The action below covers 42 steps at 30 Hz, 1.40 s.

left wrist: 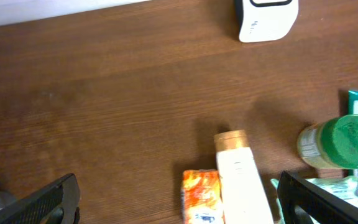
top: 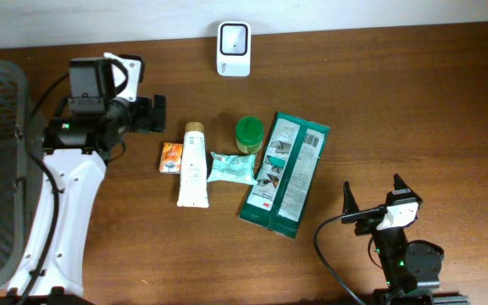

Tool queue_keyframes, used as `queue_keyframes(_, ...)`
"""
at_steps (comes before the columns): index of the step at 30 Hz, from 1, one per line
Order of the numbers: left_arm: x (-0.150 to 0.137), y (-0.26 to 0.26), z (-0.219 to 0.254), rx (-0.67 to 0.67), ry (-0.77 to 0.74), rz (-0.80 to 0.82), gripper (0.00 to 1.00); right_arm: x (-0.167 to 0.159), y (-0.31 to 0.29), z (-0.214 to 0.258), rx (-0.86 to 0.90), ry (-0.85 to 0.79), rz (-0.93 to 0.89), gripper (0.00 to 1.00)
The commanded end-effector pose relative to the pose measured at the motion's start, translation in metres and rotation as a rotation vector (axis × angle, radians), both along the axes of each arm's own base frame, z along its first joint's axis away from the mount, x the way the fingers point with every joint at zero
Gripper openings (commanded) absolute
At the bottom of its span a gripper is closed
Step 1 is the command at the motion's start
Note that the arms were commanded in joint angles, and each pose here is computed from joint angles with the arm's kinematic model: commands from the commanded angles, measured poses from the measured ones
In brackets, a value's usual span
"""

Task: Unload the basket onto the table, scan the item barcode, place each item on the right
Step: 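Lay the green-and-white package right of the jar with the left gripper, then reach the right gripper to the green-and-white package and grasp its edge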

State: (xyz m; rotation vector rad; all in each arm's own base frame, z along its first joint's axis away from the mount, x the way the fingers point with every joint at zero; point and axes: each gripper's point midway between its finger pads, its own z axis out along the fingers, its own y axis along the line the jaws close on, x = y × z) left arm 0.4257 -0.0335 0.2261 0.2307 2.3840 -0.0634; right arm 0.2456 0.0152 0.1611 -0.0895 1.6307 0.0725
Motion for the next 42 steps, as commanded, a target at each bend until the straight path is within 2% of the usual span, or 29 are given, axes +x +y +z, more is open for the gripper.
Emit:
queue_keyframes(1, 0.0, 0.001, -0.019, 0.011, 0.052, -0.049, 0.99, -0.002, 0.012, -0.001, 0.001, -0.001, 0.066, 0.99)
queue_keyframes(3, 0.001, 0.001, -0.021, 0.011, 0.056, -0.049, 0.99, -0.011, 0.047, 0.011, 0.029, -0.041, 0.282, 0.98)
queue_keyframes(5, 0.001, 0.001, -0.02, 0.011, 0.056, -0.049, 0.99, -0.013, 0.05, 0.019, 0.155, -0.018, 0.292, 0.98)
queue_keyframes(6, 0.001, 0.001, -0.021, 0.011, 0.056, -0.049, 0.99, -0.02, 0.062, 0.036, 0.16, -0.021, 0.37, 0.98)
queue_keyframes(8, 0.001, 0.001, -0.02, 0.011, 0.056, -0.049, 0.99, -0.023, 0.068, 0.051, 0.171, 0.03, 0.404, 0.98)
queue_keyframes(11, 0.001, 0.001, -0.021, 0.011, 0.056, -0.049, 0.99, -0.02, 0.068, 0.076, 0.217, 0.228, 0.39, 0.98)
queue_keyframes(12, 0.001, 0.001, -0.021, 0.011, 0.056, -0.049, 0.99, -0.014, 0.068, 0.08, 0.247, 0.36, 0.377, 0.98)
queue_keyframes(18, 0.001, 0.001, -0.021, 0.011, 0.056, -0.049, 0.99, 0.019, 0.081, 0.075, 0.391, 0.829, 0.411, 0.98)
queue_keyframes(21, 0.001, 0.001, -0.02, 0.011, 0.056, -0.049, 0.99, 0.045, 0.077, 0.036, 0.397, 0.979, 0.372, 0.98)
queue_keyframes(23, 0.001, 0.001, -0.021, 0.011, 0.056, -0.049, 0.99, 0.054, 0.09, -0.005, 0.506, 1.15, 0.413, 0.99)
queue_keyframes(25, 0.001, 0.001, -0.021, 0.011, 0.056, -0.049, 0.99, 0.056, 0.102, -0.047, 0.514, 1.293, 0.416, 0.69)
queue_keyframes(26, 0.001, 0.001, -0.021, 0.011, 0.056, -0.049, 0.99, 0.056, 0.11, -0.061, 0.5, 1.334, 0.422, 0.59)
queue_keyframes(27, 0.001, 0.001, -0.021, 0.011, 0.056, -0.049, 0.99, 0.055, 0.109, -0.085, 0.466, 1.409, 0.321, 0.56)
queue_keyframes(28, 0.001, 0.001, -0.02, 0.011, 0.056, -0.049, 0.99, 0.051, 0.099, -0.111, 0.46, 1.497, 0.168, 0.57)
queue_keyframes(31, 0.001, 0.001, -0.02, 0.011, 0.056, -0.049, 0.99, 0.055, 0.084, -0.129, 0.501, 1.531, 0.116, 0.62)
queue_keyframes(33, 0.001, 0.001, -0.021, 0.011, 0.056, -0.049, 0.99, 0.069, 0.082, -0.143, 0.542, 1.493, 0.132, 0.67)
queue_keyframes(38, 0.001, 0.001, -0.021, 0.011, 0.056, -0.049, 0.99, 0.08, 0.122, -0.162, 0.64, 1.494, 0.324, 0.72)
queue_keyframes(42, 0.001, 0.001, -0.021, 0.011, 0.056, -0.049, 0.99, 0.115, 0.146, -0.139, 0.707, 1.321, 0.467, 0.7)
